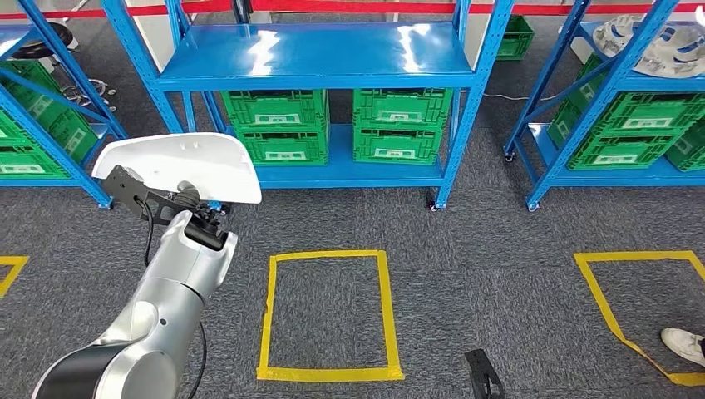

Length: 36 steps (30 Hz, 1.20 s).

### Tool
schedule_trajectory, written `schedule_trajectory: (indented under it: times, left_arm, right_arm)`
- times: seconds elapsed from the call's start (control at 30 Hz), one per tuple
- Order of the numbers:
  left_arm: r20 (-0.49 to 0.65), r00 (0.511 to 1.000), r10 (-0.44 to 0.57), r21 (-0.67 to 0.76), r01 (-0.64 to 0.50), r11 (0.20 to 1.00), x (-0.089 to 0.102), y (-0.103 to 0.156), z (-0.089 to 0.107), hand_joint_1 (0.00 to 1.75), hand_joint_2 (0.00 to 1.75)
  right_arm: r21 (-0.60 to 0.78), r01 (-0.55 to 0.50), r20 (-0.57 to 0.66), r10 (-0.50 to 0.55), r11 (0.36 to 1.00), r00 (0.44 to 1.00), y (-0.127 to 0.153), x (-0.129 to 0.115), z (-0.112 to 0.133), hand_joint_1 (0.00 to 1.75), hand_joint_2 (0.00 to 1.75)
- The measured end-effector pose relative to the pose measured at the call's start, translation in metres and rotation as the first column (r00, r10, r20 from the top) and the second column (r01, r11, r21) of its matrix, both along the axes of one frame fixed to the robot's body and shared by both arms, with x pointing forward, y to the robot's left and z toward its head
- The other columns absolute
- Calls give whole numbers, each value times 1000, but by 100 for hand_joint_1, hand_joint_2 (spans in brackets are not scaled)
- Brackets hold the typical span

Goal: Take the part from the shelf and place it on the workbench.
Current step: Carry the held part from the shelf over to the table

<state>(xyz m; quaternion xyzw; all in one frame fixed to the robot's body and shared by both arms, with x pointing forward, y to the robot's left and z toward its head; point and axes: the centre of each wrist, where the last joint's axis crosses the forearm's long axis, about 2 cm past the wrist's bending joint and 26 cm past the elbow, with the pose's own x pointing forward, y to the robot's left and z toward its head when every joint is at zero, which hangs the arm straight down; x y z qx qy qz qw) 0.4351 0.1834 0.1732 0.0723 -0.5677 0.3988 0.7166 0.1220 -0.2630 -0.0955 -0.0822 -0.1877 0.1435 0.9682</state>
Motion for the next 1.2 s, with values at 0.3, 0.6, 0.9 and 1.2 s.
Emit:
schedule_trajectory:
  times: [0.3, 0.6, 0.9, 1.2]
  left_arm:
    - [-9, 1000, 0, -3, 0, 1000, -1, 1, -3, 175, 175]
    - [0, 1000, -20, -4, 20, 1000, 0, -6, 2, 175, 175]
    - [0, 1000, -27, -4, 27, 1000, -1, -8, 2, 175, 175]
    - [-4, 1000, -29, -1, 29, 1000, -1, -8, 0, 175, 175]
  right_arm:
    - [1, 2, -1, -2, 1000, 1000, 0, -1, 0, 0, 0]
    - [9, 4, 14, -4, 1000, 1000, 1, -5, -1, 0, 0]
    - [6, 3, 26, -4, 1000, 1000, 0, -5, -1, 0, 0]
    - [5, 7, 22, -7, 1000, 1000, 0, -6, -1, 0, 0]
